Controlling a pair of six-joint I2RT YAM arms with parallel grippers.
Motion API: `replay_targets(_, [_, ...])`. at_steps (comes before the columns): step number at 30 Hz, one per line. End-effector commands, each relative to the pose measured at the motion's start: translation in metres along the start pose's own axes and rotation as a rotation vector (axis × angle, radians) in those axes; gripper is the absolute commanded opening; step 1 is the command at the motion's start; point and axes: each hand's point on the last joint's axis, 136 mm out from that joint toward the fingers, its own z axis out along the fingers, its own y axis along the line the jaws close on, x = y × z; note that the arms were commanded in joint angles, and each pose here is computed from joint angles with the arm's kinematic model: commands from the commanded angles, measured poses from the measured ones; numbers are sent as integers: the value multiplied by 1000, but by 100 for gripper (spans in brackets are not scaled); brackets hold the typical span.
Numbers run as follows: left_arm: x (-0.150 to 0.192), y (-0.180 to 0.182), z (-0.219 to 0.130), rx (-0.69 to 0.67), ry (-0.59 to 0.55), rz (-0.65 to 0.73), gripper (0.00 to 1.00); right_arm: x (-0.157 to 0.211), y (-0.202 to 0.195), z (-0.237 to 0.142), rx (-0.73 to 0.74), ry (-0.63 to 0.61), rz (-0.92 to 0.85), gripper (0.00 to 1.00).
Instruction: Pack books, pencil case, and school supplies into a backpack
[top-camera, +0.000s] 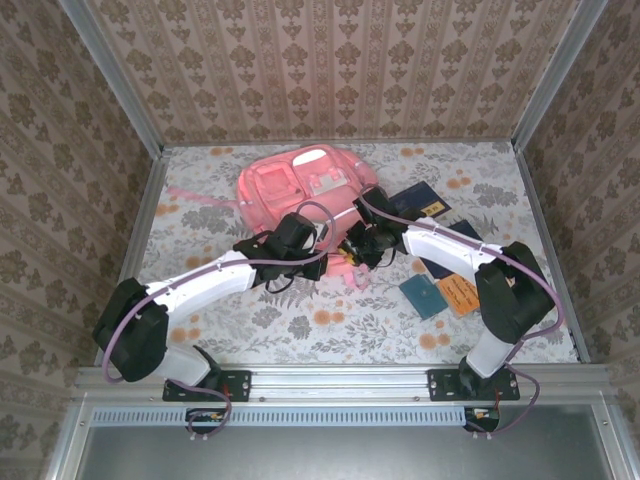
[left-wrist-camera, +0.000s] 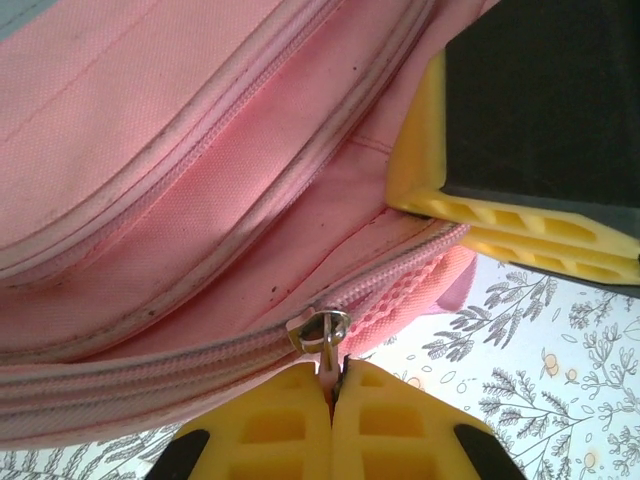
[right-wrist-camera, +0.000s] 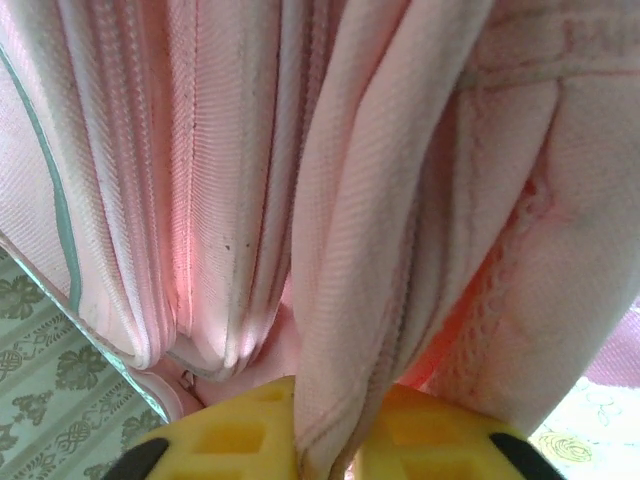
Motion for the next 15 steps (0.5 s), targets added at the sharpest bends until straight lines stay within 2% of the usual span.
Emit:
replay_targets(1, [-22, 9, -19, -68, -73, 19, 0, -17, -9, -5, 29, -75, 45, 11])
replay_targets(7, [0, 53, -38, -148, 2, -18, 0, -26, -16, -15, 18, -112, 10, 6])
replay_targets(15, [9, 103, -52, -242, -11, -116, 0, -29, -8, -14, 0, -115, -29, 6])
